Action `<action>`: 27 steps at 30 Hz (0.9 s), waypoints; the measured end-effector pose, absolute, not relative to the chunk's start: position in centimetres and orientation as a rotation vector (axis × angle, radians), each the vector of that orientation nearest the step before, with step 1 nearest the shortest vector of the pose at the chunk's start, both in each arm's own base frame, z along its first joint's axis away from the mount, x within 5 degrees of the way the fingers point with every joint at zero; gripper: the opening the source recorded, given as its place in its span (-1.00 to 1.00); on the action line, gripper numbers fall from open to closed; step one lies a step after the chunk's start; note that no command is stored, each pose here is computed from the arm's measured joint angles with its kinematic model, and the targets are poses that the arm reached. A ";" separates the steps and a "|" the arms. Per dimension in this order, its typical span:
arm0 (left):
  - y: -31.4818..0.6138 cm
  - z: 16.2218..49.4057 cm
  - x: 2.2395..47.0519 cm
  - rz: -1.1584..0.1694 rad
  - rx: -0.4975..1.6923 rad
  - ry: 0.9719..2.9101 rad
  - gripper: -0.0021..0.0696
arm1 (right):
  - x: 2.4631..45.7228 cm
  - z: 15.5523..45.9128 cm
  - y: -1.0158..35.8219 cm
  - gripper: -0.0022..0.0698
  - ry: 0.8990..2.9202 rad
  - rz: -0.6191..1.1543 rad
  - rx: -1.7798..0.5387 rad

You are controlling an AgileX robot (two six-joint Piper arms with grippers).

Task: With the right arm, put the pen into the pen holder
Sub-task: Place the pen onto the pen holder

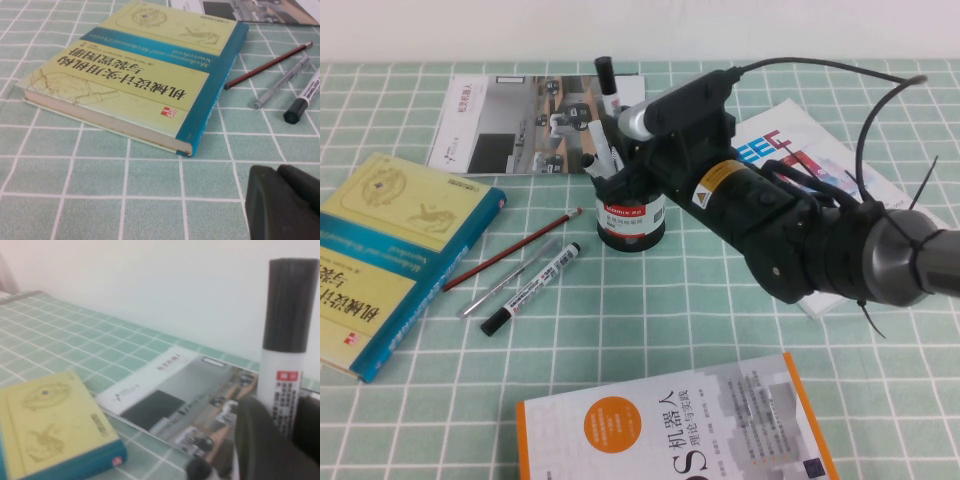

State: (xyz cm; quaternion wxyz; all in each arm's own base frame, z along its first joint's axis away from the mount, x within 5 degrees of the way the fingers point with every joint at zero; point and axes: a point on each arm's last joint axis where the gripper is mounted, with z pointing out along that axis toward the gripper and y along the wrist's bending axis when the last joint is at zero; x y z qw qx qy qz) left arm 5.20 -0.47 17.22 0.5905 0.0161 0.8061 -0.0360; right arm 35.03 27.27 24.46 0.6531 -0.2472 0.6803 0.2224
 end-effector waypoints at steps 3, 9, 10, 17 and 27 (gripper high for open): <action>-0.5 17.2 5.2 -0.084 0.038 1.876 -0.95 | 35.2 24.2 26.9 -0.64 1.550 0.496 -0.554; -0.5 17.2 5.2 -0.084 0.038 1.876 -0.95 | 35.4 23.8 27.0 -0.64 1.524 0.496 -0.547; -0.5 17.2 5.2 -0.084 0.038 1.876 -0.95 | 35.5 23.7 27.0 -0.64 1.515 0.498 -0.544; -0.5 17.2 5.2 -0.084 0.038 1.876 -0.95 | 36.0 22.4 26.9 -0.64 1.520 0.492 -0.538; -0.5 17.2 5.2 -0.084 0.038 1.876 -0.95 | 36.1 21.6 27.1 -0.63 1.532 0.490 -0.544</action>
